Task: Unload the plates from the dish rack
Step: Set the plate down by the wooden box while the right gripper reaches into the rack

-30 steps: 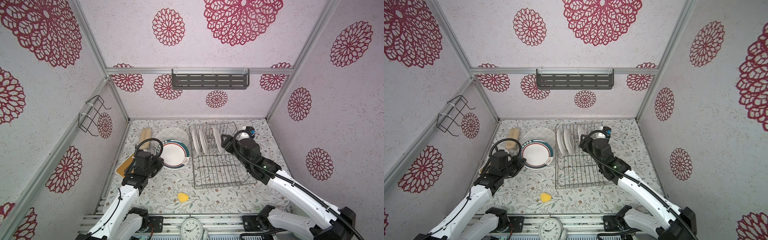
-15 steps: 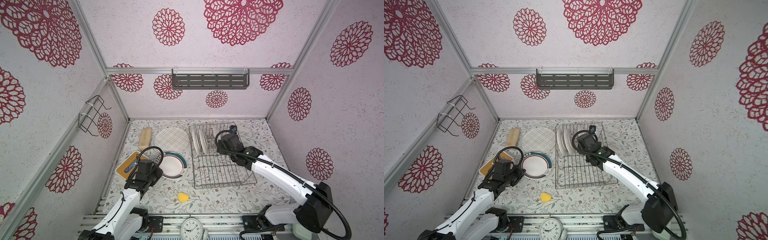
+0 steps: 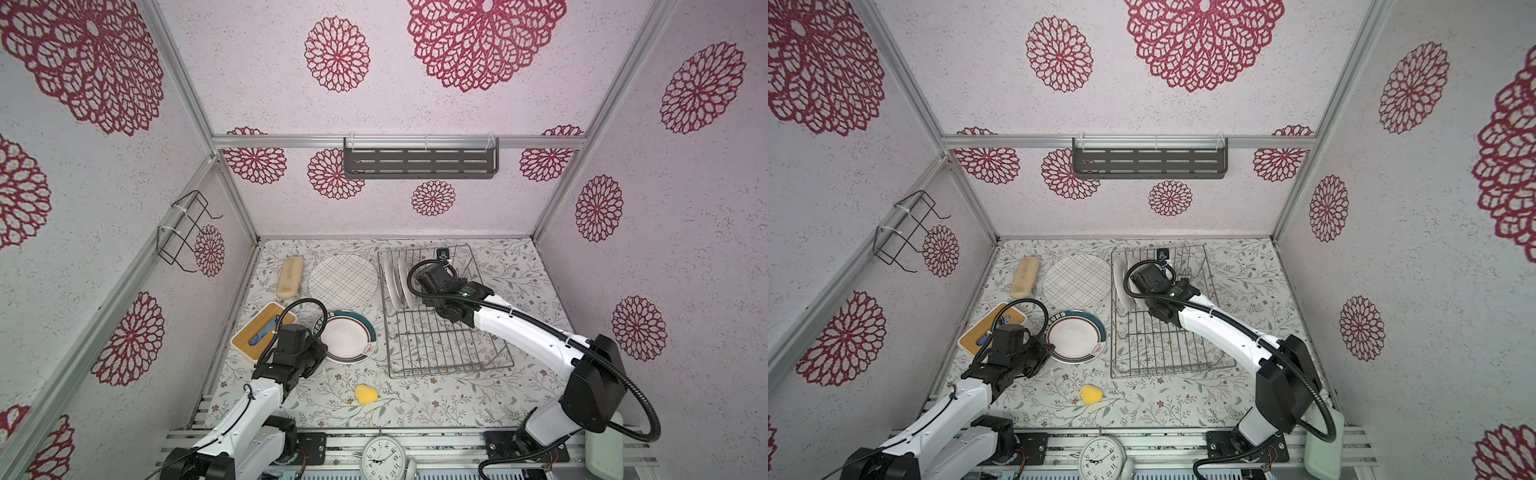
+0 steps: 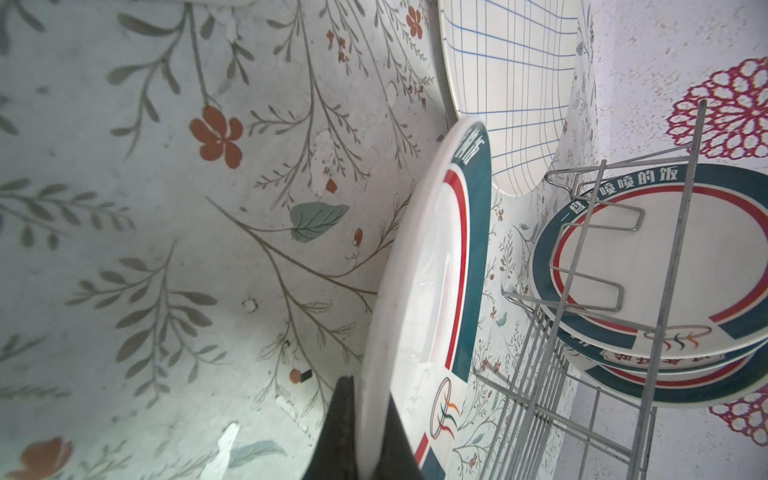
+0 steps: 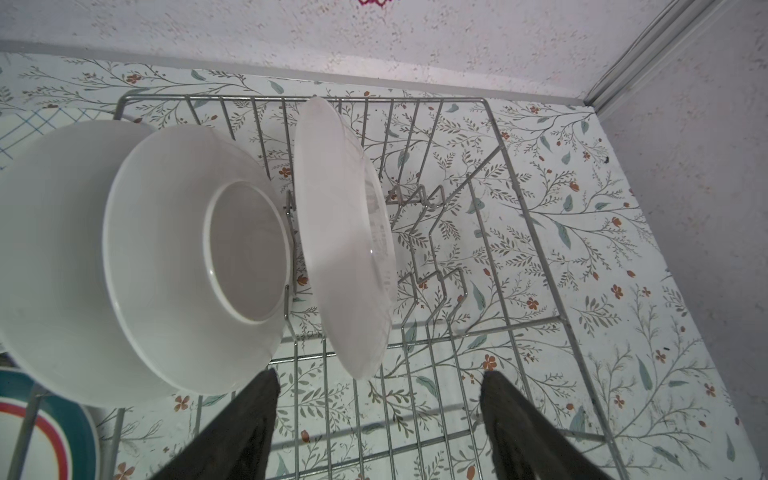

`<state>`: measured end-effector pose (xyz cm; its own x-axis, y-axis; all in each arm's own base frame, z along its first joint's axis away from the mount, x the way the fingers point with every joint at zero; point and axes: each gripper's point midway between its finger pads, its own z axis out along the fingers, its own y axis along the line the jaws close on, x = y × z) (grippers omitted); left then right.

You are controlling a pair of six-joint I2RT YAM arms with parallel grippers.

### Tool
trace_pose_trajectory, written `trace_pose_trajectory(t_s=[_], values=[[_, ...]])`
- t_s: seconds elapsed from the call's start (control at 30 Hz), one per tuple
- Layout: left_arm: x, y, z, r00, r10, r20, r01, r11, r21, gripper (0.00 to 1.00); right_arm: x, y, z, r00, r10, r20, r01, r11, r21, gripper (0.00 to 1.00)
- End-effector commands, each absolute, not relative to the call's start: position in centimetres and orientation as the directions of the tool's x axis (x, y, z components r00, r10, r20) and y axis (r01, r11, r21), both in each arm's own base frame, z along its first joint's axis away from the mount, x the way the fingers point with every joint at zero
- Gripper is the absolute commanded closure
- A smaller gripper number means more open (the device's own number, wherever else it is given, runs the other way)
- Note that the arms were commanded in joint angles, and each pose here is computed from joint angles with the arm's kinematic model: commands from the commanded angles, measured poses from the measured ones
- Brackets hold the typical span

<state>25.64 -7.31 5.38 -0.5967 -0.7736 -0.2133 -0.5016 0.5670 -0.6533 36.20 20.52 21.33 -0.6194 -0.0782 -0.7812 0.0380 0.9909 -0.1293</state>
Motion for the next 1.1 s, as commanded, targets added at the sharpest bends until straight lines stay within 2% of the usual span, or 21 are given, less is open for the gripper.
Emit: trace_pose_trajectory(t_s=[0.0, 0.27, 0.87, 1.07], values=[[26.7, -7.7, 6.4, -0.589, -0.777, -0.222, -0.459, 0.547, -0.700, 1.00, 36.7, 20.0, 22.5, -0.596, -0.129, -0.792, 0.066, 0.976, -0.209, 0.22], [26.2, -8.0, 5.1, -0.602, -0.775, -0.191, -0.475, 0.541, -0.694, 1.00, 37.9, 20.8, 21.6, -0.599, -0.174, -0.782, 0.078, 0.959, -0.273, 0.24], [25.0, -7.5, 3.2, -0.599, -0.782, -0.173, -0.522, 0.545, -0.656, 0.77, 39.9, 21.4, 18.9, -0.610, -0.251, -0.752, 0.106, 0.914, -0.391, 0.32], [24.6, -7.4, 2.9, -0.603, -0.779, -0.170, -0.530, 0.551, -0.645, 0.63, 40.1, 21.3, 18.5, -0.610, -0.264, -0.747, 0.114, 0.904, -0.413, 0.34]])
